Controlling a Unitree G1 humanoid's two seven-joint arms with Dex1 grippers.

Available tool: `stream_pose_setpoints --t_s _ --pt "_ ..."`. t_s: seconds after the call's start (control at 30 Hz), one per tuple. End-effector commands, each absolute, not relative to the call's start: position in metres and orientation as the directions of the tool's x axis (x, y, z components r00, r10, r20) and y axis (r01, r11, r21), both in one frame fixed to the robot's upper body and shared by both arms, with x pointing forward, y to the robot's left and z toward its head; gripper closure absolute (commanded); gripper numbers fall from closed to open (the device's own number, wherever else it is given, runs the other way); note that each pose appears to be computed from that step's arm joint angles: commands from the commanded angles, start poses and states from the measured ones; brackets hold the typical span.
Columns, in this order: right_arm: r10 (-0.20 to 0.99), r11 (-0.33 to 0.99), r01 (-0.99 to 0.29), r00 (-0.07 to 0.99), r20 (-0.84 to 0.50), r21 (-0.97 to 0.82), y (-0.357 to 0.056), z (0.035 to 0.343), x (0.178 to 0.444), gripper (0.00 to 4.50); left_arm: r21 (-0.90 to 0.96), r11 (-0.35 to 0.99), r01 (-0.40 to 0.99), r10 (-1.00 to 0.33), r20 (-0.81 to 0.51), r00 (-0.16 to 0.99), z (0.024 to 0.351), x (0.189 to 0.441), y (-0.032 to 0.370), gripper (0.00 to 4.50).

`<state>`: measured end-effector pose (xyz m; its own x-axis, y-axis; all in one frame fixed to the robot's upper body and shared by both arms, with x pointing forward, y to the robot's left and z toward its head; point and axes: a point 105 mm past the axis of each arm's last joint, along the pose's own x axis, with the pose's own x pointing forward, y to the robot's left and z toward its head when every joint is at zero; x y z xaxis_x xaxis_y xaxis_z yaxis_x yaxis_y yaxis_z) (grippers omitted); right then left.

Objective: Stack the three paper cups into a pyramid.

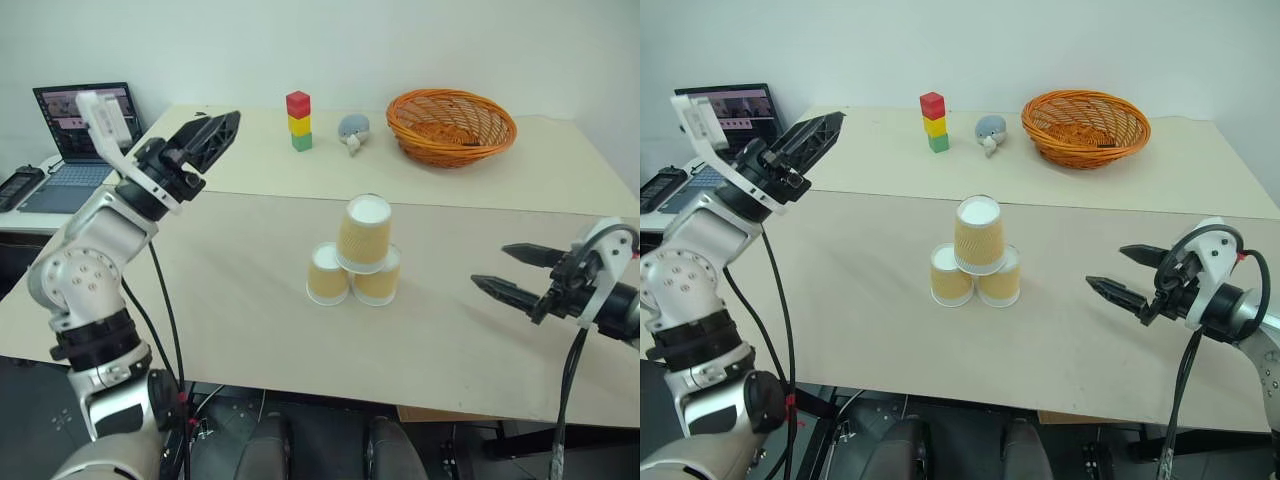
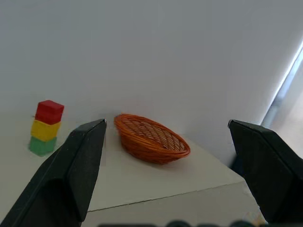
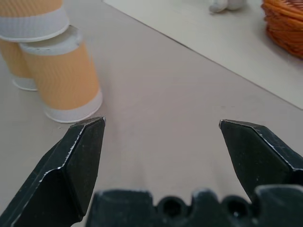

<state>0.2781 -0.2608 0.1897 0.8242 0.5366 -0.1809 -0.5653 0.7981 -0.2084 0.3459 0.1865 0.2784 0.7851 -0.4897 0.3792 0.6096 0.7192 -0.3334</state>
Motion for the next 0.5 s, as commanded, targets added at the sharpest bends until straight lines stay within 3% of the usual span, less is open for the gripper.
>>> stream_pose_setpoints --t_s 0.03,0.13,0.27,0.5 --pt "0.428 0.865 -0.425 0.902 -0.051 -0.266 -0.273 0.208 0.278 0.0 -0.337 0.785 0.519 -0.384 0.393 0.836 0.261 0.339 0.188 0.12" --pt "0.355 0.911 -0.342 0.935 0.018 -0.229 -0.275 0.205 0.276 0.0 -0.381 0.821 0.426 -0.297 0.352 0.887 0.237 0.341 0.195 0.12" --pt "0.278 0.946 -0.261 0.958 0.071 -0.191 -0.273 0.196 0.274 0.0 -0.385 0.841 0.38 -0.275 0.301 0.913 0.214 0.34 0.193 0.12" --pt "0.196 0.978 -0.185 0.973 0.124 -0.096 -0.274 0.189 0.269 0.0 -0.391 0.846 0.362 -0.266 0.278 0.923 0.201 0.341 0.197 0.12"
